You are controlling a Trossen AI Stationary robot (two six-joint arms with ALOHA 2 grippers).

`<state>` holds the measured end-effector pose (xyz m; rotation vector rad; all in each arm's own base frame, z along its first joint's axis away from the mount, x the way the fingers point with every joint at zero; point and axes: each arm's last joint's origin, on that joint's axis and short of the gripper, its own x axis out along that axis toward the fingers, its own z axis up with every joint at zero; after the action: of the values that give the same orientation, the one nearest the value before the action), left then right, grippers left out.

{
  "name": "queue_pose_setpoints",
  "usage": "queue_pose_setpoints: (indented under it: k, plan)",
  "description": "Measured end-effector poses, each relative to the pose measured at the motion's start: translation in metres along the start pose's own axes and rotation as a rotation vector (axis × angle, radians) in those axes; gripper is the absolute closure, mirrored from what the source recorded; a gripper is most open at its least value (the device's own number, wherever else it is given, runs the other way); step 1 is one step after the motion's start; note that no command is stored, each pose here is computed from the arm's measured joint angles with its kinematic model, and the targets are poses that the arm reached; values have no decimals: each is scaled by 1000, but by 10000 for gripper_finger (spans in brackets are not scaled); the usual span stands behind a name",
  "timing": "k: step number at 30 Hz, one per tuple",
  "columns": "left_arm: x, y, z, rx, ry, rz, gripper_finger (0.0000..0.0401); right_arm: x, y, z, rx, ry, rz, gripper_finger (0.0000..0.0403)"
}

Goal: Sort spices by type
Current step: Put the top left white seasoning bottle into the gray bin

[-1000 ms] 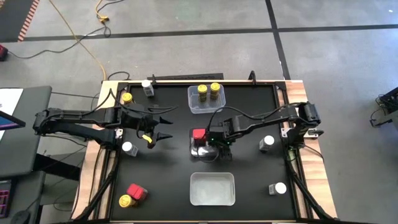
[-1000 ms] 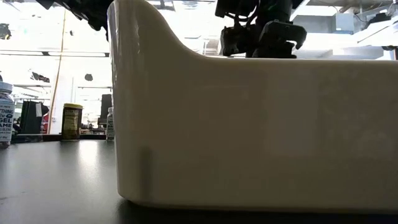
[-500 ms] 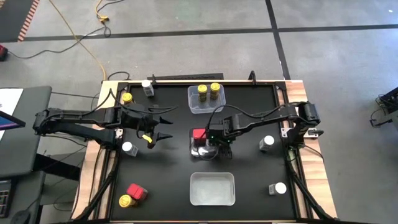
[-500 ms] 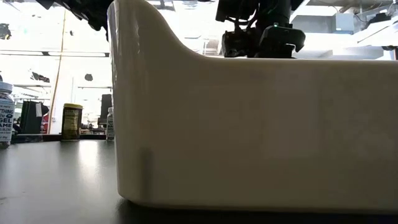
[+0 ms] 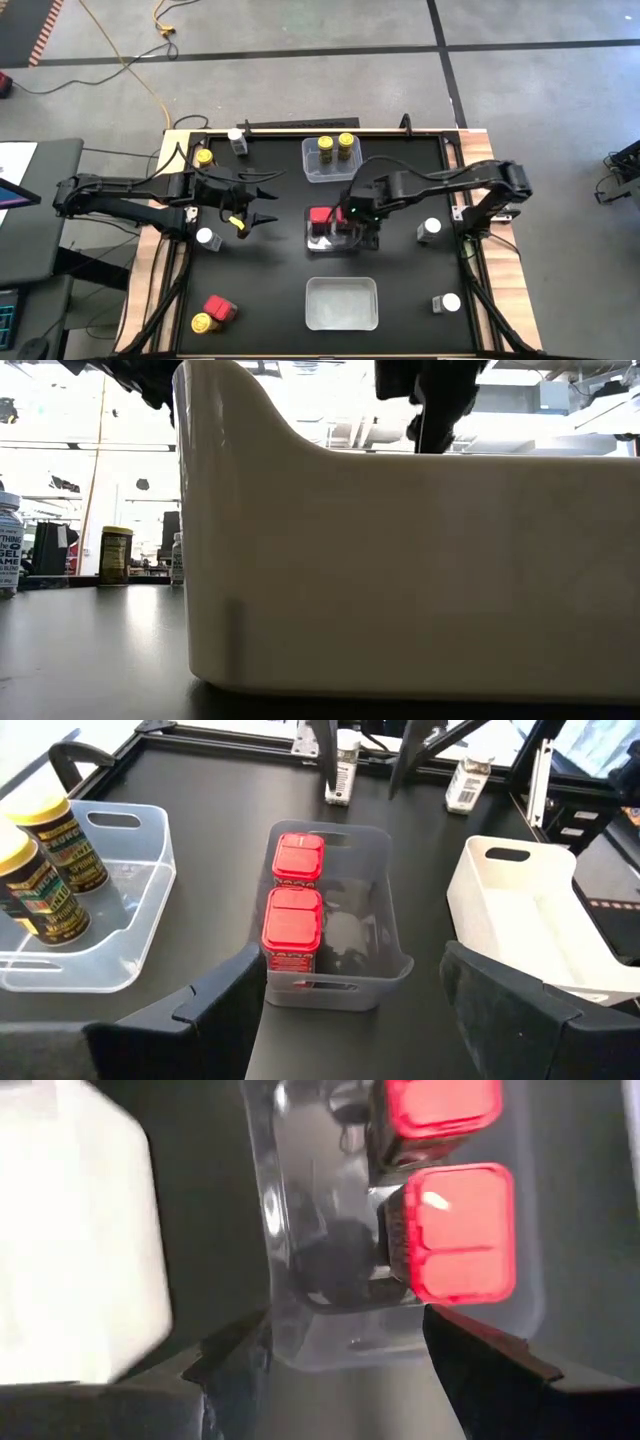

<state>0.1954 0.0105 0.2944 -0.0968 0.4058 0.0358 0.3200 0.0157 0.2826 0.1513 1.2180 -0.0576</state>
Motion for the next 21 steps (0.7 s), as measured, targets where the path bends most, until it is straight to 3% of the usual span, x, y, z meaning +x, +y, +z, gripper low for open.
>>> queue_pose_setpoints:
  k: [5,11,16,21]
  plan:
    - [0,0,0,-14,0,0,116,-20,-2,-11,112,-77,7,104]
    - [0,1,1,-13,-7,25,116,-10,5,-41,205,-97,-117,104]
    - [0,1,0,-24,-7,37,116,-5,17,-68,297,-83,-109,104]
    - [0,2,1,-57,-15,79,116,-9,29,-92,282,-146,-96,107]
